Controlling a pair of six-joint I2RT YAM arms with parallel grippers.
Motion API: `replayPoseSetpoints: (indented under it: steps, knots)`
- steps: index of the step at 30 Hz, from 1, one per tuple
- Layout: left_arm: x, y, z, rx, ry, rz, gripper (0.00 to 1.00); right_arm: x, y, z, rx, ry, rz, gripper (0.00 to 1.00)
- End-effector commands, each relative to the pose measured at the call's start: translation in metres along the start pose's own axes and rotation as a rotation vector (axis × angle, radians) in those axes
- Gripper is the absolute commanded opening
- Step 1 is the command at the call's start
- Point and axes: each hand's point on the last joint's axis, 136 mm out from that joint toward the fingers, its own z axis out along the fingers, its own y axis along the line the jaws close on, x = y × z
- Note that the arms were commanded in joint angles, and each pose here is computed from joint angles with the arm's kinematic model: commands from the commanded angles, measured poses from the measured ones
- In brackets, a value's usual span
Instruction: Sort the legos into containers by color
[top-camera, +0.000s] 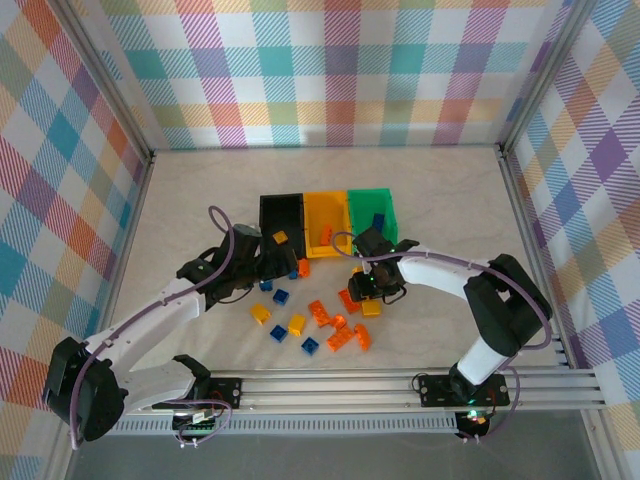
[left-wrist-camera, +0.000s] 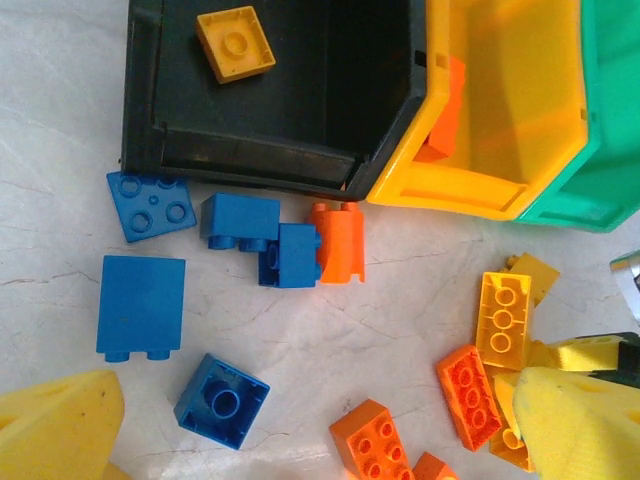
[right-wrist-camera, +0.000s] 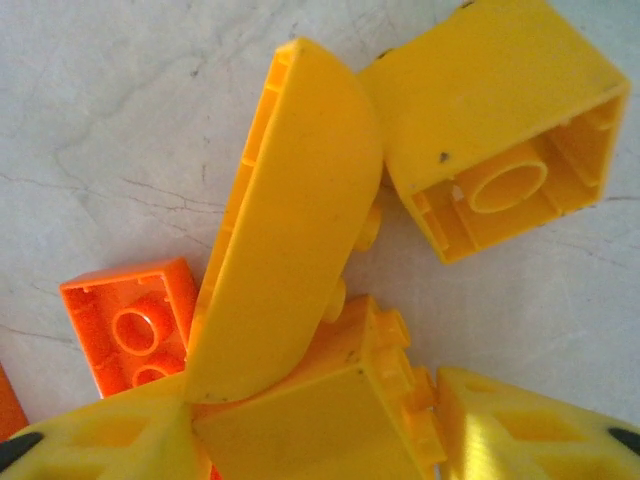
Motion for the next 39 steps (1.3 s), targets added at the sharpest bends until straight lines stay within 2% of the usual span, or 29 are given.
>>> replayPoseSetpoints:
  steps: [1,6,11,15,19,25,29,36,39]
  knots:
    - [0.001,0.006,-0.004,0.004,0.004,-0.031,1.00,0.000,0.007,-0.001,-0.026,-0.003,-0.022,0.49]
    - [0.000,0.010,-0.005,-0.005,-0.002,-0.037,1.00,-0.003,0.009,-0.014,-0.031,-0.030,-0.027,0.39]
    - [-0.002,0.021,-0.011,-0.036,-0.023,-0.048,1.00,-0.010,0.018,-0.050,-0.065,-0.090,-0.038,0.37]
    - [-0.003,0.035,-0.021,-0.080,-0.055,-0.054,1.00,-0.027,0.049,-0.082,-0.139,-0.146,-0.095,0.37]
    - [-0.002,0.051,-0.034,-0.128,-0.096,-0.073,1.00,-0.069,0.099,-0.092,-0.217,-0.189,-0.165,0.37]
    - [0.002,0.067,-0.051,-0.136,-0.135,-0.110,1.00,-0.149,0.151,-0.078,-0.273,-0.248,-0.165,0.38]
    - [0.008,0.068,-0.055,-0.112,-0.134,-0.106,1.00,-0.192,0.163,-0.056,-0.219,-0.260,-0.154,0.38]
    - [0.019,0.071,-0.046,-0.110,-0.079,-0.111,1.00,-0.231,0.155,-0.022,-0.082,-0.242,-0.098,0.41]
    - [0.023,0.068,-0.042,-0.088,-0.064,-0.112,1.00,-0.237,0.156,-0.018,-0.071,-0.242,-0.083,0.51]
